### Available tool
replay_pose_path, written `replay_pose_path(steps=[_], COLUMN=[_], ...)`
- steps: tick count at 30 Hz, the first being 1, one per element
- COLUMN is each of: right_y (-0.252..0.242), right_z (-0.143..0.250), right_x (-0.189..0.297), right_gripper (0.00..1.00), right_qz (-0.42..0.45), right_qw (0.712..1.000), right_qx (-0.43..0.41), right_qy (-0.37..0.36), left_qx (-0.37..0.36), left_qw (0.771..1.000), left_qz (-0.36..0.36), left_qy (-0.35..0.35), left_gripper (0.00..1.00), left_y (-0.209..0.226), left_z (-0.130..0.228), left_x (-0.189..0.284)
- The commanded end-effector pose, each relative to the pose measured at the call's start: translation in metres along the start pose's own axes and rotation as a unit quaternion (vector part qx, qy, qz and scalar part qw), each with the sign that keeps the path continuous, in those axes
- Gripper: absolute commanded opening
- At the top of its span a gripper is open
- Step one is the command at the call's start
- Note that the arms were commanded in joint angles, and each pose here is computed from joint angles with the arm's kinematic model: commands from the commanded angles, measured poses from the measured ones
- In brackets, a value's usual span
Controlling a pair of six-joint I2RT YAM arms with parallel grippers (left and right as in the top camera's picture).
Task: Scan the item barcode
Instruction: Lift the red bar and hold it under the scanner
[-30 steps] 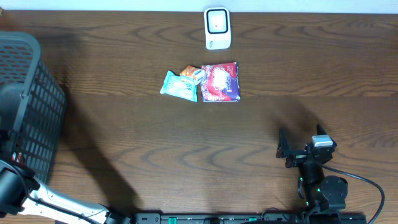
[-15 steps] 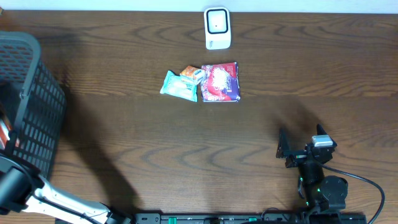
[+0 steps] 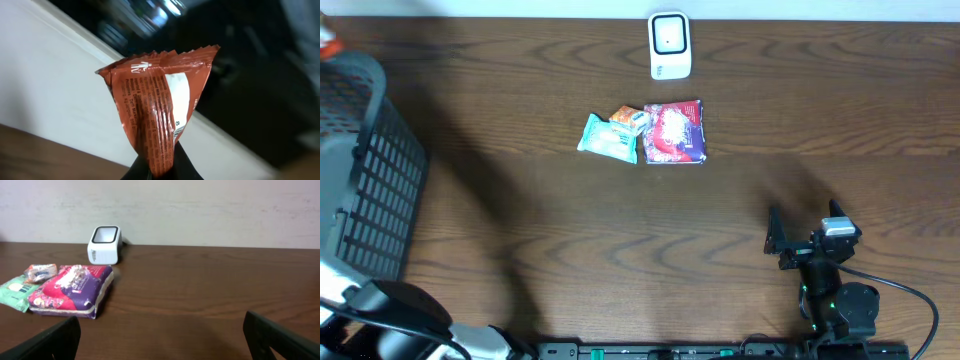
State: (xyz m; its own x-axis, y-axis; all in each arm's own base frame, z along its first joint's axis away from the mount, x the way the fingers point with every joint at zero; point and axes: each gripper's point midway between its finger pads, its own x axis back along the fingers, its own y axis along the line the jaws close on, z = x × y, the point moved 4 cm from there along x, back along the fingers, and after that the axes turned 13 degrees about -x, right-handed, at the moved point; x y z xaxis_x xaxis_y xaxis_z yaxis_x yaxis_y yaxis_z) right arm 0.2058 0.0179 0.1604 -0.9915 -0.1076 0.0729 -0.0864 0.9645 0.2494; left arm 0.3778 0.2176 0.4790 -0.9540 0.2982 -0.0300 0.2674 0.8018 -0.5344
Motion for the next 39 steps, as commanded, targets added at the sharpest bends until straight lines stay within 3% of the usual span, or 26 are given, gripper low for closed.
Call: replay_pose_path(steps=[1, 5, 9, 13, 16, 18, 21, 25, 32, 39], right_y=[-0.001, -0.001, -0.001, -0.001, -0.001, -0.001, -0.001, -0.001, -0.001, -0.001], right_z=[0.000, 0.000, 0.000, 0.000, 0.000, 0.000, 0.000, 0.000, 0.000, 0.000], right_x=[0.000, 0.000, 0.000, 0.000, 0.000, 0.000, 0.000, 0.000, 0.000, 0.000], right_gripper=[0.99, 0.99, 0.99, 0.99, 0.99, 0.99, 0.99, 0.99, 0.99, 0.99], right_qz=[0.001, 0.001, 0.001, 0.001, 0.001, 0.001, 0.001, 0.001, 0.001, 0.001], right_qw=[1.000, 1.000, 1.000, 1.000, 1.000, 1.000, 1.000, 1.000, 1.000, 1.000], right_qx=[0.000, 0.000, 0.000, 0.000, 0.000, 0.000, 0.000, 0.000, 0.000, 0.000], right_qy=[-0.001, -0.001, -0.001, -0.001, -0.001, -0.001, -0.001, -0.001, -0.001, -0.001], left_qx=[0.116, 0.115, 0.117, 0.127, 0.080, 0.026, -0.037, -0.065, -0.099, -0.139], left_qw=[0.985, 0.968, 0.959, 0.946, 0.915, 0.895, 0.877, 0.860, 0.810, 0.791], left_qz=[0.097, 0.161, 0.147, -0.059, -0.214, -0.256, -0.251, -0.220, -0.217, -0.188], left_qy=[0.089, 0.156, 0.213, 0.291, 0.334, 0.364, 0.408, 0.455, 0.535, 0.565], left_gripper=[0.08, 0.07, 0.07, 0.07, 0.07, 0.08, 0.07, 0.07, 0.08, 0.08], left_y=[-0.039, -0.081, -0.104, -0.089, -0.080, -0.086, -0.107, -0.133, -0.136, -0.132], left_z=[0.037, 0.084, 0.144, 0.226, 0.272, 0.300, 0.342, 0.400, 0.496, 0.549], left_x=[-0.038, -0.080, -0.117, -0.135, -0.130, -0.130, -0.140, -0.156, -0.164, -0.172])
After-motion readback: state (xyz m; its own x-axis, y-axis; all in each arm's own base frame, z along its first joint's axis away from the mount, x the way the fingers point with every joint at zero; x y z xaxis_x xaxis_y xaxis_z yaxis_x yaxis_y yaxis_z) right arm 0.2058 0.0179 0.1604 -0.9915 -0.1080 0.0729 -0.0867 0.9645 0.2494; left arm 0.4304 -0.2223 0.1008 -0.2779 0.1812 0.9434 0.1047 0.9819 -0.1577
